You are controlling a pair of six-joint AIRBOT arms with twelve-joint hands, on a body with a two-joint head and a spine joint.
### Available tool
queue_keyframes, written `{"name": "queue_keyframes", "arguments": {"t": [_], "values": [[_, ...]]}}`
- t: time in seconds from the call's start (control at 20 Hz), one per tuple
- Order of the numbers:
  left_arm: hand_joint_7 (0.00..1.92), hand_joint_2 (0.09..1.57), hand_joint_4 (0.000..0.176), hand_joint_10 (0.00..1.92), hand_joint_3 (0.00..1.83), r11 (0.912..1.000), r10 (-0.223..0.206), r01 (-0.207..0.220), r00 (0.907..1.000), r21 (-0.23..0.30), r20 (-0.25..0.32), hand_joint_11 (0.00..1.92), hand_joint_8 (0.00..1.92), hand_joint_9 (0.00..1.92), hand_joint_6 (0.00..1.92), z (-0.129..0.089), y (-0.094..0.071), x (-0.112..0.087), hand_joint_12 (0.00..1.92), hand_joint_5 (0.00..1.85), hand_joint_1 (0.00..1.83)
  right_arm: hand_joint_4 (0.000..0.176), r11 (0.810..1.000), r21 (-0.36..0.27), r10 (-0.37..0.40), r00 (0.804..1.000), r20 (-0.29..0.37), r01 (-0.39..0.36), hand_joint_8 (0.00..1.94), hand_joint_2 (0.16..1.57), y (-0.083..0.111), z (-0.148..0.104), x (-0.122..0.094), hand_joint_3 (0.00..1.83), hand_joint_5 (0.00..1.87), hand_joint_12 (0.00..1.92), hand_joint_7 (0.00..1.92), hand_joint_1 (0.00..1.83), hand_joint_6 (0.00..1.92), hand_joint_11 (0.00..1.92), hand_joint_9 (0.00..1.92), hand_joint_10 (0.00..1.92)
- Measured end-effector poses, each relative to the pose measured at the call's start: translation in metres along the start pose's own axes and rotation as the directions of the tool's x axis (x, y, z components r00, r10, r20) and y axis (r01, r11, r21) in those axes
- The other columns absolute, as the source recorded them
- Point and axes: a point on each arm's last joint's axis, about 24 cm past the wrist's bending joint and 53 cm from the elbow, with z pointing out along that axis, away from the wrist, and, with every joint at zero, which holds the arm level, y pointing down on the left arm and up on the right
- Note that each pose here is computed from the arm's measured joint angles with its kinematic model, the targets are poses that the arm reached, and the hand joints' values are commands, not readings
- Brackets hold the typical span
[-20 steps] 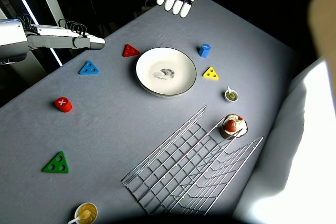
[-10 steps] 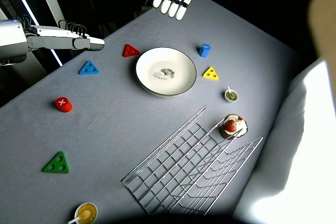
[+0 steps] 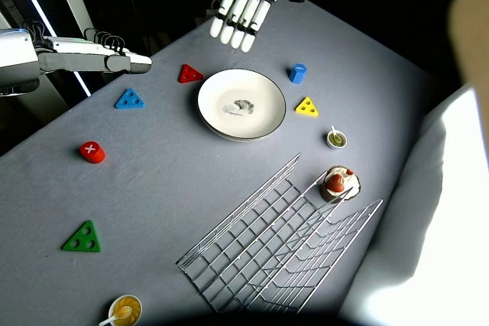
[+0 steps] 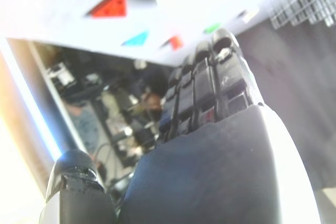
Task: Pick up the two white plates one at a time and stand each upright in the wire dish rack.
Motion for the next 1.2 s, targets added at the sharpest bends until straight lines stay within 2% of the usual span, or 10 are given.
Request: {"name": "queue_keyframes", "arguments": {"t": [0.35,0.5,0.8,1.0,1.2], "values": [[0.1,0.96,0.0,0.0,0.0,0.9967,0.004,-0.005,1.0,-0.081,-0.005,0.12,0.0,0.11,0.0,0.013,0.024,0.002,0.02,0.05,0.0,0.0,1.0,-0.002,0.002,1.0,0.001,-0.002,0.01,0.97,0.001,0.001,0.0,0.0,0.18,0.01,0.21,0.06,0.01,0.2,0.22,0.01],[0.09,0.95,0.0,0.0,0.0,0.9961,0.005,-0.004,0.9999,-0.088,0.01,0.12,0.0,0.11,0.0,0.016,0.027,-0.003,0.02,0.03,0.0,0.0,1.0,-0.002,0.002,1.0,0.001,-0.002,0.0,0.97,0.001,0.001,0.0,0.0,0.17,0.0,0.2,0.06,0.0,0.19,0.21,0.0],[0.12,0.94,0.0,0.01,0.0,0.9956,0.027,-0.031,0.9989,-0.088,-0.037,0.14,0.01,0.13,0.01,0.028,0.03,0.011,0.03,0.06,0.0,0.0,1.0,-0.002,0.002,1.0,0.002,-0.002,0.0,0.96,0.001,0.001,0.0,0.0,0.17,0.01,0.2,0.07,0.0,0.19,0.21,0.01],[0.12,0.94,0.0,0.0,0.0,0.9916,0.031,-0.035,0.999,-0.124,-0.033,0.12,0.01,0.12,0.01,0.024,0.045,0.007,0.02,0.06,0.01,0.0,1.0,-0.001,0.002,1.0,0.002,-0.002,0.01,0.95,0.0,0.001,0.0,0.0,0.2,0.01,0.21,0.08,0.01,0.21,0.22,0.01],[0.12,0.92,0.0,0.0,0.0,0.9865,0.016,-0.025,0.9983,-0.162,-0.056,0.13,0.0,0.13,0.01,0.025,0.058,0.018,0.02,0.07,0.03,0.0,0.999,0.03,0.025,0.999,0.02,-0.026,0.02,0.96,-0.007,0.001,-0.004,0.0,0.2,0.02,0.22,0.09,0.01,0.23,0.24,0.02]]}}
